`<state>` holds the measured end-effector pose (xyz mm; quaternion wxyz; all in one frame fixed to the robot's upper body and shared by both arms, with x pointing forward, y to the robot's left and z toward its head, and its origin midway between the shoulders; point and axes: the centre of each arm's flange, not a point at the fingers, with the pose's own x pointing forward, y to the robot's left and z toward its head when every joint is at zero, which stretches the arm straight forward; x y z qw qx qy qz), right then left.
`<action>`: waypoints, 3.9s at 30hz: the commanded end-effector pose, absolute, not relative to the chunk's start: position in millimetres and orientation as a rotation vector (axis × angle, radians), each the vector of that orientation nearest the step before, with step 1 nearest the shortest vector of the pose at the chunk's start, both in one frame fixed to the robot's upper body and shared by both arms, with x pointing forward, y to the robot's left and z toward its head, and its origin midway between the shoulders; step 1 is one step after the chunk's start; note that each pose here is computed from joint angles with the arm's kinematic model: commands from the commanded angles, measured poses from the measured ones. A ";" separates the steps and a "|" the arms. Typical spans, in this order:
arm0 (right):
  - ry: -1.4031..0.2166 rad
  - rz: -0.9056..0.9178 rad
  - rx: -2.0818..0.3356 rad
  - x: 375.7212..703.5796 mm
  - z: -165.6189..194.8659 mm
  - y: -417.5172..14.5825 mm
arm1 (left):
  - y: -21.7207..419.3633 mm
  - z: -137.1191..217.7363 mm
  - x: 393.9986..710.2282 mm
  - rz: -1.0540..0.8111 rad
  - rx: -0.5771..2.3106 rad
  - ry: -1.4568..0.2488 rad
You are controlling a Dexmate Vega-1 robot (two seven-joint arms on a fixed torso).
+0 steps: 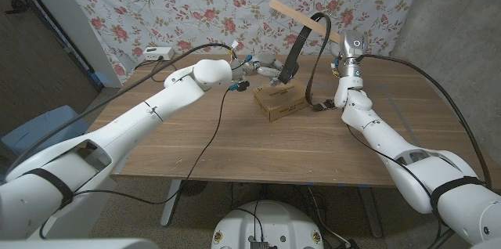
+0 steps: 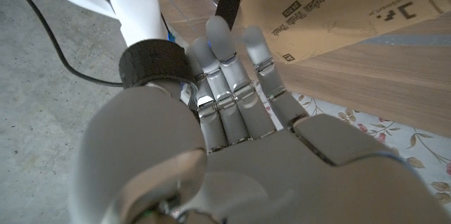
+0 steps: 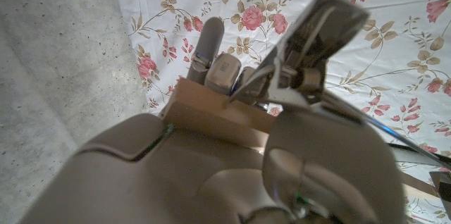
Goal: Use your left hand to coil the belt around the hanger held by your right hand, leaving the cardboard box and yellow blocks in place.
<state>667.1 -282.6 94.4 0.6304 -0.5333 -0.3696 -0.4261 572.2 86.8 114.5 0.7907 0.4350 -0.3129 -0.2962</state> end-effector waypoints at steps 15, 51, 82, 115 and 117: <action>-0.927 -0.885 -1.487 670.3 63.8 -272.5 | 91.7 182.9 539.4 -0.562 0.716 -0.920; -1.266 -0.779 -1.398 639.2 32.9 -250.3 | 85.2 313.7 503.1 -0.257 0.747 -1.121; -1.476 -0.698 -1.303 610.1 33.6 -252.9 | 139.9 359.9 521.7 0.187 0.808 -1.028; -1.485 -0.620 -0.567 590.6 110.8 -275.7 | 178.9 288.5 594.9 0.232 0.926 -0.793; -1.460 -0.641 -0.582 595.0 116.7 -279.4 | 177.1 278.6 597.3 0.212 0.955 -0.780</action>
